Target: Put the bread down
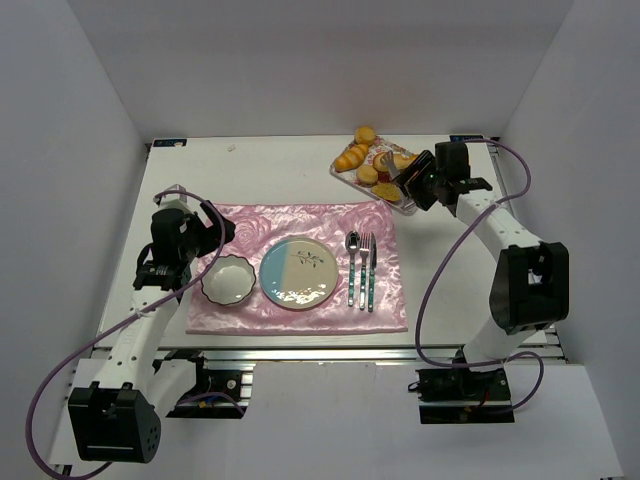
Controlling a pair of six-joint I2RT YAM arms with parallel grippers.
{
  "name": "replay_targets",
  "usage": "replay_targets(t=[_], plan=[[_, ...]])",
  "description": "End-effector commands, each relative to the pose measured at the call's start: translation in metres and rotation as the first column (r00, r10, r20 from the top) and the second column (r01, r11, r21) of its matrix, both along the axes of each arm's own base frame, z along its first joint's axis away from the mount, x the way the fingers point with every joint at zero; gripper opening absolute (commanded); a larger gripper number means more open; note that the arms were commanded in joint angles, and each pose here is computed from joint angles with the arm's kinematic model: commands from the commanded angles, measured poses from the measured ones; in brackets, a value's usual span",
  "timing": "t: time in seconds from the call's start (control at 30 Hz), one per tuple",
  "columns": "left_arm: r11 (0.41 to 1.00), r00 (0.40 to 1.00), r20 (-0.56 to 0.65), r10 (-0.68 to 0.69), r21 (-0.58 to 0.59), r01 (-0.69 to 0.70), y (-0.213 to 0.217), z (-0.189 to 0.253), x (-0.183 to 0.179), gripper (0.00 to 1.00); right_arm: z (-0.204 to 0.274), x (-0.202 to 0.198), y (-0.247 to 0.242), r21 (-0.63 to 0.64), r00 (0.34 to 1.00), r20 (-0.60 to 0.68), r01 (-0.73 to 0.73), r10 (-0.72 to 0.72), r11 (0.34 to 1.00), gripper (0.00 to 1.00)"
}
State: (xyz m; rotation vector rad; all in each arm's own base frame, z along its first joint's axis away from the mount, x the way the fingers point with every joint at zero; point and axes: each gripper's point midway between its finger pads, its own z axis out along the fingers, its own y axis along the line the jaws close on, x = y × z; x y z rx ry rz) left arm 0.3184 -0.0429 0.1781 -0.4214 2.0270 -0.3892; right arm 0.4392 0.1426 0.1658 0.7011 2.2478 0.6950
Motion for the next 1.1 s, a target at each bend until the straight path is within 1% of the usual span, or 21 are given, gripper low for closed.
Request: replay_targets(t=[0.0, 0.07, 0.13, 0.23, 0.3, 0.43, 0.53, 0.6, 0.63, 0.7, 0.73, 0.77, 0.8, 0.83, 0.87, 0.9, 0.93, 0.97, 1.0, 1.07], plan=[[1.000, 1.000, 0.009, -0.012, 0.000, 0.012, -0.002, -0.002, 0.000, 0.98, 0.024, 0.029, -0.001, 0.076, 0.997, 0.065, 0.041, -0.046, 0.996, 0.67], [1.000, 1.000, 0.009, -0.011, 0.000, 0.011, -0.001, -0.002, 0.000, 0.98, 0.016, 0.036, -0.002, 0.084, 0.998, 0.046, 0.047, -0.051, 0.995, 0.66], [1.000, 1.000, 0.012, -0.012, -0.001, 0.012, -0.002, -0.002, 0.000, 0.98, 0.019, 0.044, -0.001, 0.100, 0.997, 0.050, 0.045, -0.050, 0.994, 0.62], [1.000, 1.000, 0.008, -0.016, -0.002, 0.016, -0.003, -0.005, 0.001, 0.98, 0.012, 0.048, 0.003, 0.113, 0.998, 0.043, 0.033, -0.038, 0.993, 0.46], [1.000, 1.000, -0.003, -0.016, -0.002, 0.016, -0.003, -0.008, 0.002, 0.98, 0.015, 0.047, 0.005, 0.124, 0.997, 0.079, 0.011, -0.021, 0.992, 0.38], [1.000, 1.000, -0.006, -0.018, -0.003, 0.018, -0.003, -0.008, 0.003, 0.98, 0.028, 0.038, 0.006, 0.118, 0.992, 0.123, -0.025, 0.010, 0.993, 0.31], [1.000, 1.000, 0.000, -0.020, -0.004, 0.020, -0.003, -0.007, 0.004, 0.98, 0.039, 0.022, 0.009, 0.096, 0.983, 0.169, -0.093, 0.076, 0.991, 0.30], [1.000, 1.000, 0.003, -0.020, -0.005, 0.020, -0.003, -0.006, 0.004, 0.98, 0.051, 0.009, 0.011, 0.083, 0.971, 0.206, -0.137, 0.118, 0.987, 0.30], [1.000, 1.000, 0.003, -0.022, -0.004, 0.022, -0.004, -0.006, 0.003, 0.98, 0.066, -0.001, 0.012, 0.054, 0.954, 0.259, -0.173, 0.154, 0.983, 0.30], [1.000, 1.000, 0.006, -0.023, -0.006, 0.023, -0.004, -0.005, 0.003, 0.98, 0.066, -0.016, 0.013, 0.021, 0.943, 0.274, -0.202, 0.188, 0.979, 0.30], [1.000, 1.000, 0.003, -0.026, -0.007, 0.026, -0.005, -0.005, 0.003, 0.98, 0.081, -0.027, 0.015, -0.023, 0.917, 0.327, -0.235, 0.230, 0.972, 0.30], [1.000, 1.000, 0.005, -0.023, -0.007, 0.023, -0.004, -0.005, 0.003, 0.98, 0.084, -0.036, 0.016, -0.039, 0.910, 0.334, -0.247, 0.245, 0.968, 0.30], [1.000, 1.000, 0.006, -0.026, -0.008, 0.026, -0.004, -0.005, 0.003, 0.98, 0.074, -0.048, 0.018, -0.052, 0.911, 0.316, -0.264, 0.266, 0.963, 0.30], [1.000, 1.000, 0.005, -0.026, -0.008, 0.026, -0.004, -0.005, 0.003, 0.98, 0.087, -0.064, 0.025, -0.079, 0.881, 0.358, -0.301, 0.309, 0.950, 0.30], [1.000, 1.000, 0.006, -0.028, -0.009, 0.029, -0.005, -0.005, 0.003, 0.98, 0.088, -0.074, 0.028, -0.086, 0.871, 0.365, -0.319, 0.328, 0.944, 0.31], [1.000, 1.000, 0.004, -0.026, -0.010, 0.026, -0.005, -0.005, 0.003, 0.98, 0.074, -0.086, 0.031, -0.095, 0.869, 0.347, -0.342, 0.353, 0.935, 0.31], [1.000, 1.000, 0.003, -0.028, -0.010, 0.028, -0.005, -0.005, 0.003, 0.98, 0.083, -0.105, 0.042, -0.101, 0.835, 0.377, -0.394, 0.401, 0.914, 0.31], [1.000, 1.000, 0.003, -0.025, -0.009, 0.025, -0.005, -0.005, 0.003, 0.98, 0.081, -0.117, 0.049, -0.113, 0.813, 0.382, -0.431, 0.439, 0.895, 0.31], [1.000, 1.000, 0.003, -0.024, -0.007, 0.024, -0.004, -0.005, 0.002, 0.98, 0.070, -0.137, 0.066, -0.114, 0.782, 0.366, -0.501, 0.505, 0.858, 0.31], [1.000, 1.000, 0.006, -0.025, -0.009, 0.025, -0.005, -0.003, 0.002, 0.98, 0.072, -0.163, 0.080, -0.143, 0.725, 0.386, -0.564, 0.571, 0.813, 0.32]])
